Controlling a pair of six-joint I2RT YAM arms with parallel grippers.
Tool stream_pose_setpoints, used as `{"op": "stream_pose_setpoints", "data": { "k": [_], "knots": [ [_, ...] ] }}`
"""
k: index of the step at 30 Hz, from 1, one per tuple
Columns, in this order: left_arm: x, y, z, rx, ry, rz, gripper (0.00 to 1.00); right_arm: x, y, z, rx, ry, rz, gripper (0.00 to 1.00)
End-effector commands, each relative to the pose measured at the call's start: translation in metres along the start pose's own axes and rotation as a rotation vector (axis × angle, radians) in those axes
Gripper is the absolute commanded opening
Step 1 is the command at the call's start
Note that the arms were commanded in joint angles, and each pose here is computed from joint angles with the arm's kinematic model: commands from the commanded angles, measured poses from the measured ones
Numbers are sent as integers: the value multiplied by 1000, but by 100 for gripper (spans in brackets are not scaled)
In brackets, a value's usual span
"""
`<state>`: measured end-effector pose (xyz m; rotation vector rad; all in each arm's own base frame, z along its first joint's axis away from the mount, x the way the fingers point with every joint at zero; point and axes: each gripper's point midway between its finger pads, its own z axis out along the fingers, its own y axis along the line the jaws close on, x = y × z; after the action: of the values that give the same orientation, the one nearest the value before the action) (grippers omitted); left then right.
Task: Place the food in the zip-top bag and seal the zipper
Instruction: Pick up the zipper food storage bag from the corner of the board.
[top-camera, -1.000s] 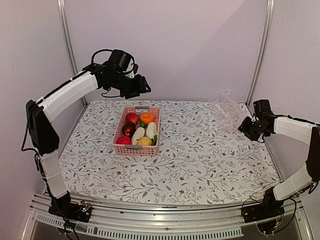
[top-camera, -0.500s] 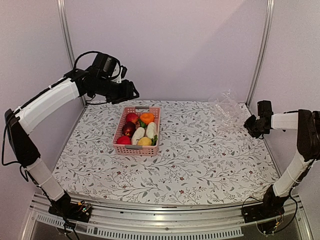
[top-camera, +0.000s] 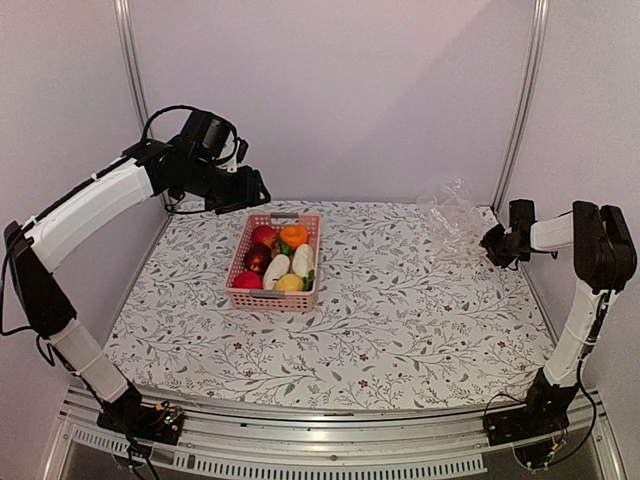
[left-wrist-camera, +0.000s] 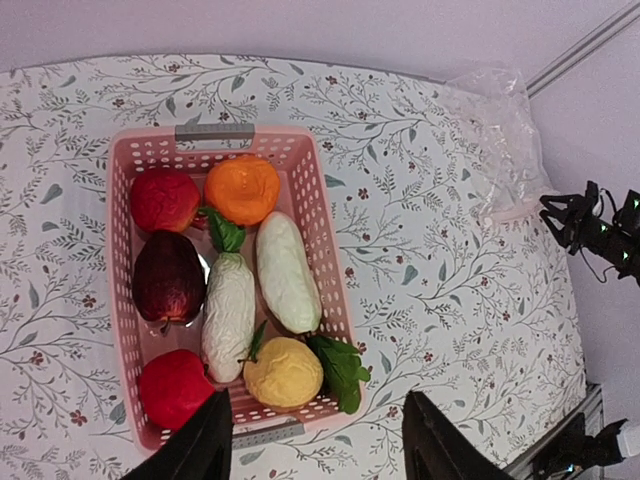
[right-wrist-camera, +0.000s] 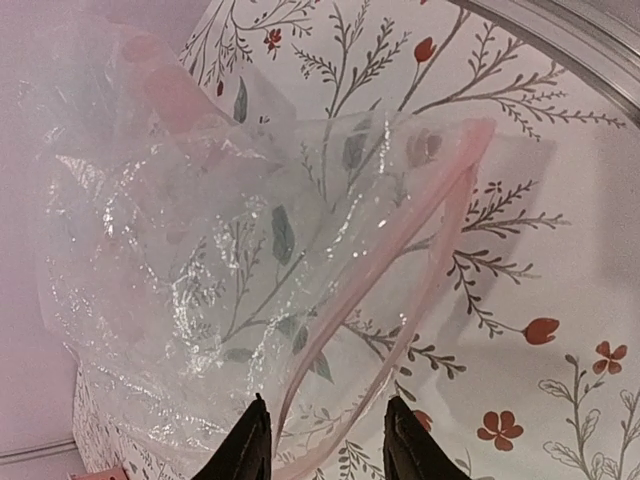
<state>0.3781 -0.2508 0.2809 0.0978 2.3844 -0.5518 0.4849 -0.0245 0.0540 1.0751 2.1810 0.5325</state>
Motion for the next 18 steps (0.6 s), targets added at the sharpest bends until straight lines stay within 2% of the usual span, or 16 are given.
{"op": "stream_pose_setpoints", "data": {
  "k": [1, 6, 12, 18],
  "knots": [
    [0, 6, -17, -44, -6, -1, 57, -7, -7, 24, -7, 11, 67, 37],
    [-4, 8, -24, -62, -15, -4, 57, -2, -18, 41, 3, 34, 118, 36],
    [-2, 13, -29, -79, -19, -17, 57, -9, -10, 53, -37, 20, 94, 36],
    [6, 17, -28, -90, -2, -28, 57, -10, 6, 60, -134, 26, 52, 21]
  ]
}}
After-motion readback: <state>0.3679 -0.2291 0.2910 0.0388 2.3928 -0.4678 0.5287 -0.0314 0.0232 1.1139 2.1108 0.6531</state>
